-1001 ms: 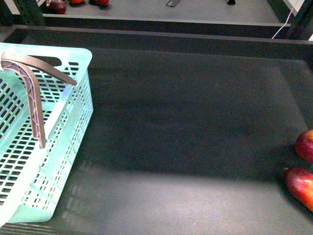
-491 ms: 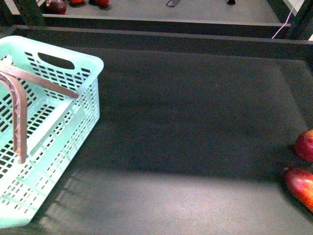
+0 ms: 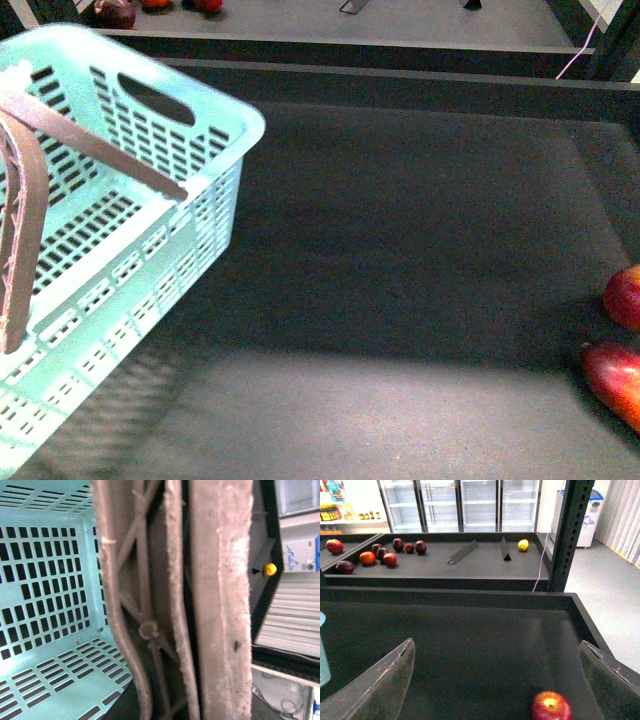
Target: Pick apple with right arm and hold basket with left
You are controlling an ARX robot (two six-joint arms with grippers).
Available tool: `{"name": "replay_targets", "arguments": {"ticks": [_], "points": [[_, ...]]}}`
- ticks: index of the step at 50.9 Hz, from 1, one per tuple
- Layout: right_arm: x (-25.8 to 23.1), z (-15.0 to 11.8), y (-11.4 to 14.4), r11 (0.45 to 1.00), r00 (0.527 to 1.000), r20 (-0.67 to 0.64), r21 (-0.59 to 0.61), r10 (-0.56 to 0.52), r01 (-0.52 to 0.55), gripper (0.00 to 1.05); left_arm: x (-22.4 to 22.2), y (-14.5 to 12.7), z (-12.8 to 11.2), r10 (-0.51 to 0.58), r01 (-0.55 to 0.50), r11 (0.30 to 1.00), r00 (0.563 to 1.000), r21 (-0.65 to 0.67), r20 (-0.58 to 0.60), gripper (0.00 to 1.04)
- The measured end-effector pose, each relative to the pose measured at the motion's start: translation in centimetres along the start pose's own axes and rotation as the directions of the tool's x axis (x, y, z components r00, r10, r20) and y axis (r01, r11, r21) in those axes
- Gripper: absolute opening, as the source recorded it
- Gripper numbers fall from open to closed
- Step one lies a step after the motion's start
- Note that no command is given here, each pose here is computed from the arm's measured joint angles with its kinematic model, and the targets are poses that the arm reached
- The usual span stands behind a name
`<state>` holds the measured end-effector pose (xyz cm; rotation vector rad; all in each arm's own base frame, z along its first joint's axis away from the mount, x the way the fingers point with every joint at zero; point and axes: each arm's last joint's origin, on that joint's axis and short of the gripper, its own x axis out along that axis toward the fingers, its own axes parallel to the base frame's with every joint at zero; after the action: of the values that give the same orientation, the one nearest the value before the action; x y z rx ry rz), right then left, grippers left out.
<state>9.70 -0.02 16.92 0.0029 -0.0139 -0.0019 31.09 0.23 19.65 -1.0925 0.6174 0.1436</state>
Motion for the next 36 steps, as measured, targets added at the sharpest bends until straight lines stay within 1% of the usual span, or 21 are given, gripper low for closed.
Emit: {"name": "replay_targets", "arguments": {"ticks": [4,7,15,23,27,30,36], "points": [[0.0,0.0,0.0,1.0,1.0,0.0,0.0,0.0,0.0,0.96,-1.0,-1.5,-1.1,-0.043,0.043,0.999,0.999,0.028,-0.023,0.16],[0.0,0.0,0.0,1.0,1.0,0.0,0.0,0.0,0.0,0.96,-1.9,-3.0,-2.5,-0.082,0.084,0.995,0.995,0.047,-0.06,0.16],[0.0,0.0,0.0,1.0,1.0,0.0,0.0,0.0,0.0,0.96,-2.4,-5.4,-4.7,-0.132,0.141,0.988,0.983,0.066,-0.129,0.16],[0.0,0.0,0.0,1.0,1.0,0.0,0.0,0.0,0.0,0.96,-3.2,-9.0,-8.3,-0.187,0.216,0.968,0.96,0.124,-0.21,0.16],[0.0,0.0,0.0,1.0,1.0,0.0,0.0,0.0,0.0,0.96,-3.9,-10.8,-10.1,-0.226,0.269,0.952,0.94,0.146,-0.257,0.16],[0.0,0.0,0.0,1.0,1.0,0.0,0.0,0.0,0.0,0.96,-4.3,-11.6,-11.1,-0.246,0.298,0.942,0.926,0.155,-0.286,0.16],[0.0,0.0,0.0,1.0,1.0,0.0,0.0,0.0,0.0,0.96,-4.8,-12.4,-12.5,-0.264,0.331,0.929,0.907,0.167,-0.329,0.16]]}}
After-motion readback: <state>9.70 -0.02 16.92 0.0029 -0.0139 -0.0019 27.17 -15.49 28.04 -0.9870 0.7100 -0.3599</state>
